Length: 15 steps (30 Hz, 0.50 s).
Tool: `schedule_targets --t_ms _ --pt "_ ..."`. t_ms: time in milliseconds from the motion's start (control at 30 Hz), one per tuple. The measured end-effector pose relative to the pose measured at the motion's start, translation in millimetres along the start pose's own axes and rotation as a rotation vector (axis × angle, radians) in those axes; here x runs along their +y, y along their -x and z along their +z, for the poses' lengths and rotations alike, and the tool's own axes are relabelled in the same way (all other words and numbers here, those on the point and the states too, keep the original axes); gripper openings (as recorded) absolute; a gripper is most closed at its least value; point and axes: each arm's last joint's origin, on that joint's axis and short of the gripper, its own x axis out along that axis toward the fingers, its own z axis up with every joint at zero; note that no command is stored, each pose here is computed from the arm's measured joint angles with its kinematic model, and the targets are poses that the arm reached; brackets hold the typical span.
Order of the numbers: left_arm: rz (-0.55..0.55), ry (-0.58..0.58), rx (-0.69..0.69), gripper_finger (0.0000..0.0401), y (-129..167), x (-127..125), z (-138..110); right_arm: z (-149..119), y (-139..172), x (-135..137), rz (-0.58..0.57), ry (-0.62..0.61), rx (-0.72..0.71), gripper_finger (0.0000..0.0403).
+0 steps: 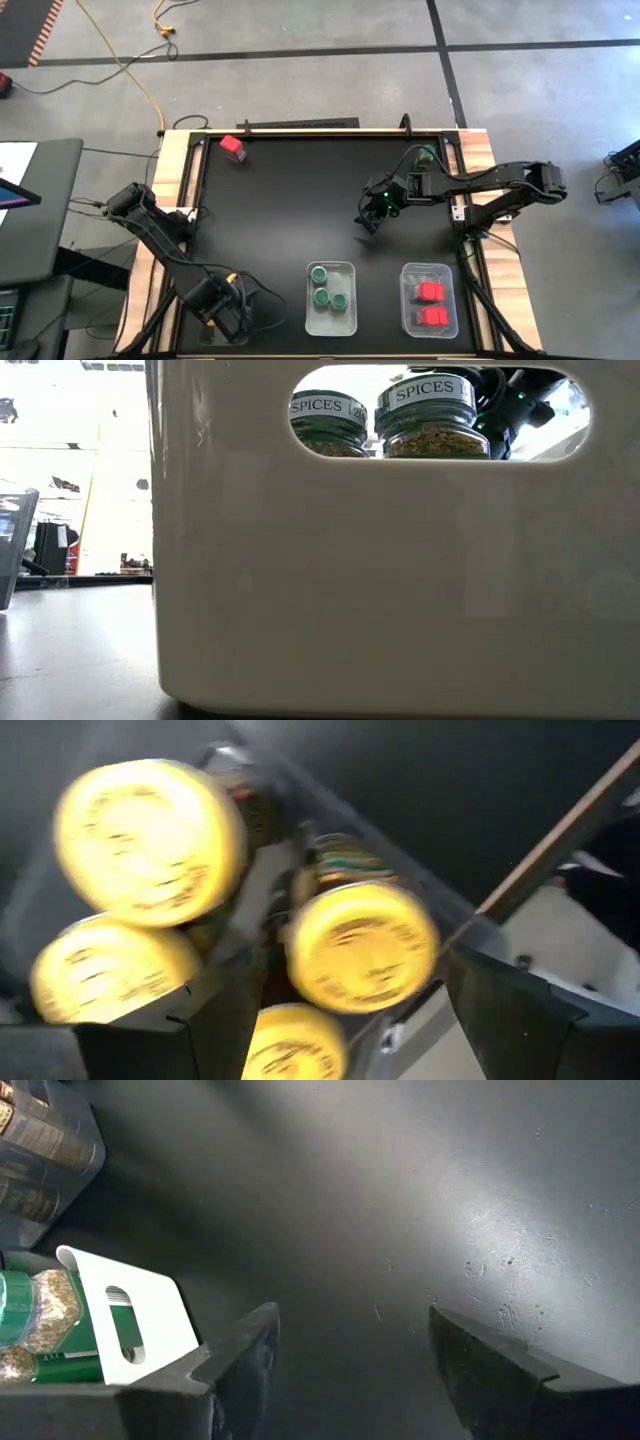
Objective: Sort spices by type
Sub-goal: Put the yellow seasoning bottle into the black bin, then put the green seasoning bottle into the white bin
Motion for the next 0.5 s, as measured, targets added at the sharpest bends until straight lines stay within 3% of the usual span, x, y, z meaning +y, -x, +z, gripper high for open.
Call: schedule_targets --t_ms 233,500 --pt "0.115 -0.023 0.015 0.0297 15.5 9.2 -1.4 0.0 0.1 0.1 0.001 -0.011 0.0 0.0282" --pt "0.137 -0.421 0.046 0.0297 35.7 10.7 -0.1 0.0 0.1 0.0 0.0 -0.026 0.0 0.0282"
